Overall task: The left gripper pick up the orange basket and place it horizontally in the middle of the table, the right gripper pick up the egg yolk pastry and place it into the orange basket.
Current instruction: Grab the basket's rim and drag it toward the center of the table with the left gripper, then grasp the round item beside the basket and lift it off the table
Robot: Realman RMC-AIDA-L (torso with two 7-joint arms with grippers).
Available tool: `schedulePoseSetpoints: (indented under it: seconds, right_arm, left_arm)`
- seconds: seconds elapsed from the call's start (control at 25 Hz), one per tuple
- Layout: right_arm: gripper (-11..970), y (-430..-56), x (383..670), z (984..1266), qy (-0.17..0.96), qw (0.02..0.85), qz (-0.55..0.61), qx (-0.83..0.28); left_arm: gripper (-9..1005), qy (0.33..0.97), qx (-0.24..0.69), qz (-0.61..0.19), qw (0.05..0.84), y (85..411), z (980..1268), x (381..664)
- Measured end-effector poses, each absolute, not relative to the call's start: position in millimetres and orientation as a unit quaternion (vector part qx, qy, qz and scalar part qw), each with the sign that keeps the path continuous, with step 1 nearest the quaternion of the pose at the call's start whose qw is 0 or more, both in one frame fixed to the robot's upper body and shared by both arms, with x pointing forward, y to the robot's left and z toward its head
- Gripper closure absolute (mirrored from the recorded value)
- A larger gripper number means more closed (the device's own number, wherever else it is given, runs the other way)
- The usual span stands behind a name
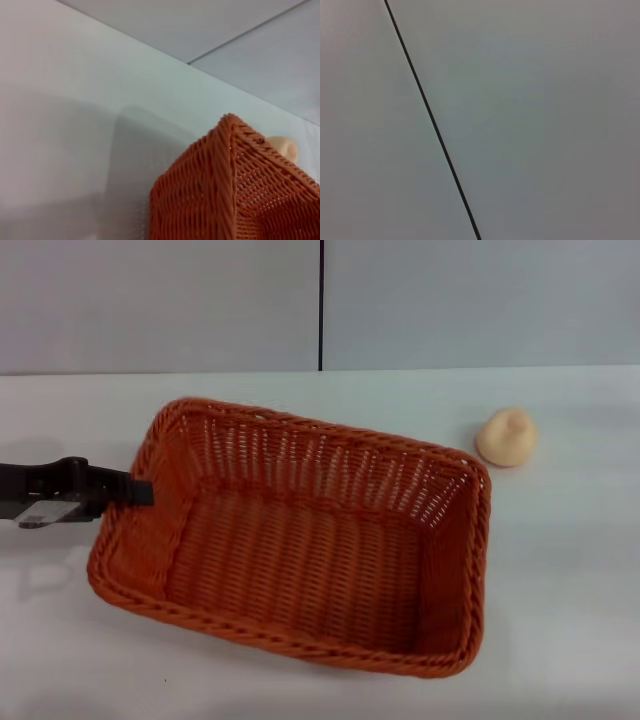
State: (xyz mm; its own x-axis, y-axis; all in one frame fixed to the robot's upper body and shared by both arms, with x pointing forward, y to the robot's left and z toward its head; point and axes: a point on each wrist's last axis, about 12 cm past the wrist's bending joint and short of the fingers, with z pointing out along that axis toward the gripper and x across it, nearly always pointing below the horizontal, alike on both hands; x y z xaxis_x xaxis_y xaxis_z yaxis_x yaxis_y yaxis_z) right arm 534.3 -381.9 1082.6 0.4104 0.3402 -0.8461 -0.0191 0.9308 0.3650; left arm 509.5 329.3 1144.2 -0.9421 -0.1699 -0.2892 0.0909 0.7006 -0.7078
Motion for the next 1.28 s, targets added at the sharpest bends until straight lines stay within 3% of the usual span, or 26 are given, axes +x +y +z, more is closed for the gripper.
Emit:
schedulePoseSetpoints:
  seconds: [0.44, 0.68, 1.04, 1.08, 1.16, 1.28]
  right_arm:
    - [376, -378, 538, 1084, 0.532, 0.826, 0.115, 0.144]
    - [376, -378, 540, 1085, 0.533, 0.826, 0.116, 0.143]
    - [377, -375, 545, 1088, 0.545, 0.818, 0.137, 0.121]
    - [377, -376, 546, 1091, 0.548, 0.814, 0.158, 0.107]
    - [377, -377, 546, 1096, 0.557, 0.805, 0.186, 0.083]
    - [377, -381, 549, 1105, 0.589, 0.769, 0.245, 0.039]
  left_arm:
    - [461, 0.914, -0.009, -0.373, 0.16, 334, 1148, 508]
    - [272, 0.914, -0.025, -0.362, 0.181, 353, 1156, 508]
    - [244, 0.872, -0.026, -0.351, 0.34, 383, 1176, 522]
    - [245, 0.851, -0.013, -0.343, 0.398, 383, 1179, 531]
    - [246, 0.84, -0.008, -0.343, 0.421, 383, 1179, 534]
    - [247, 0.772, 0.02, -0.354, 0.527, 380, 1175, 548]
